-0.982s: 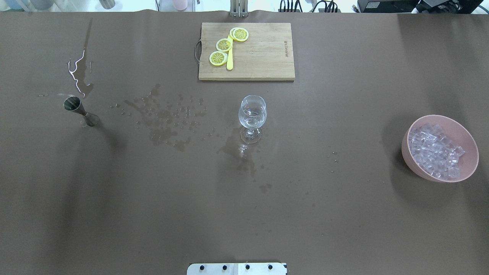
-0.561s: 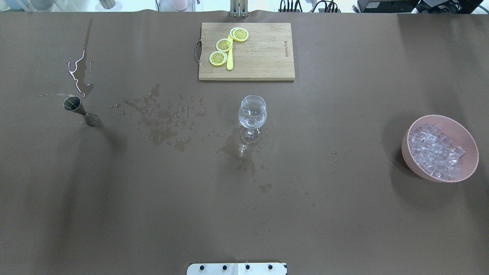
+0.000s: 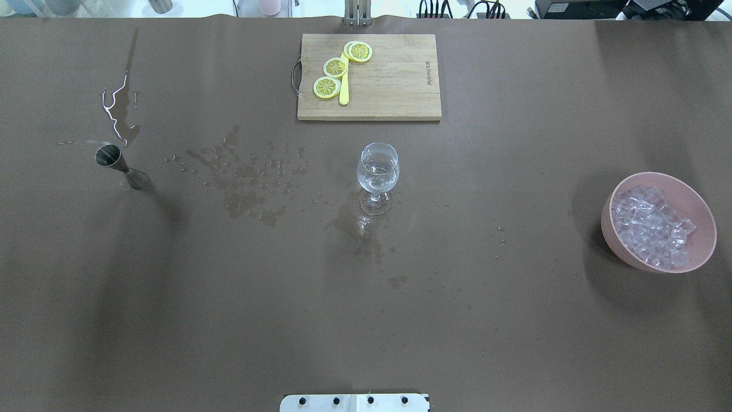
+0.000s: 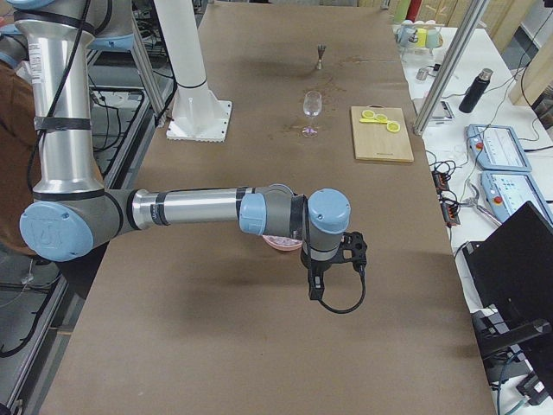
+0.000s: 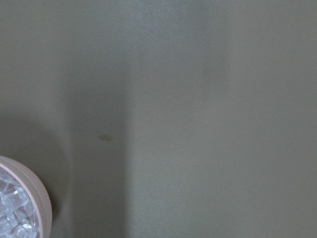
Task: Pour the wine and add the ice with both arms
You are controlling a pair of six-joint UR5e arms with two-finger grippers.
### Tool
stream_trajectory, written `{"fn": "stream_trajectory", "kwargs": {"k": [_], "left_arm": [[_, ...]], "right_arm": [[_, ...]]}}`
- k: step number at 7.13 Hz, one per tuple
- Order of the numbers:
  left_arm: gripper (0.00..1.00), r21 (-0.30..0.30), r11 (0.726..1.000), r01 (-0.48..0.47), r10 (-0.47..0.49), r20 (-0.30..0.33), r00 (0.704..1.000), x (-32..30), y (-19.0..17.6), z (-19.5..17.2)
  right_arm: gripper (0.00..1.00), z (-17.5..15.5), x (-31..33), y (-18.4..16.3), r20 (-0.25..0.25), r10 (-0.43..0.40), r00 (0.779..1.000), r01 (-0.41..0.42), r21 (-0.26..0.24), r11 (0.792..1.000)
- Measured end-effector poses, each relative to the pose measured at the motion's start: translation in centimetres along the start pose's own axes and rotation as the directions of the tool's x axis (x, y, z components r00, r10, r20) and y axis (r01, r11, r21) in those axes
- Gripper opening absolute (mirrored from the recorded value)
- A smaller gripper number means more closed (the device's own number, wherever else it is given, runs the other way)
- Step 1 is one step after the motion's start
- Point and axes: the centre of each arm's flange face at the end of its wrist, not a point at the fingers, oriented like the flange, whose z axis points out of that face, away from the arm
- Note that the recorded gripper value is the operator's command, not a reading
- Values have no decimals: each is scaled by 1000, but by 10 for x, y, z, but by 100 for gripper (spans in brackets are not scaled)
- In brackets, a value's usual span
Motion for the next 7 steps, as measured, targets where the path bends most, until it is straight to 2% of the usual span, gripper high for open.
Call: {"fn": "stream_trajectory", "kwargs": {"k": [2,3,5,7], "left_arm": [[99,23,1000,-12,12,8,1000,12,-7,-12],[99,44,999,21,-21,10,1000,25,-14,-23],[99,101,991,82,-82,-7,997,88,-23,-51],[99,143,978,151,-145,-50,988,164,-16,-74]], "right_arm": [[100,0,0,0,1,-1,1000,1,1,1000],[100,0,0,0,2,0,1000,0,0,1000],[100,2,1,2,8,2,1000,-2,-3,1000],[100,4,1,4,17,5,1000,-5,-5,1000]]}}
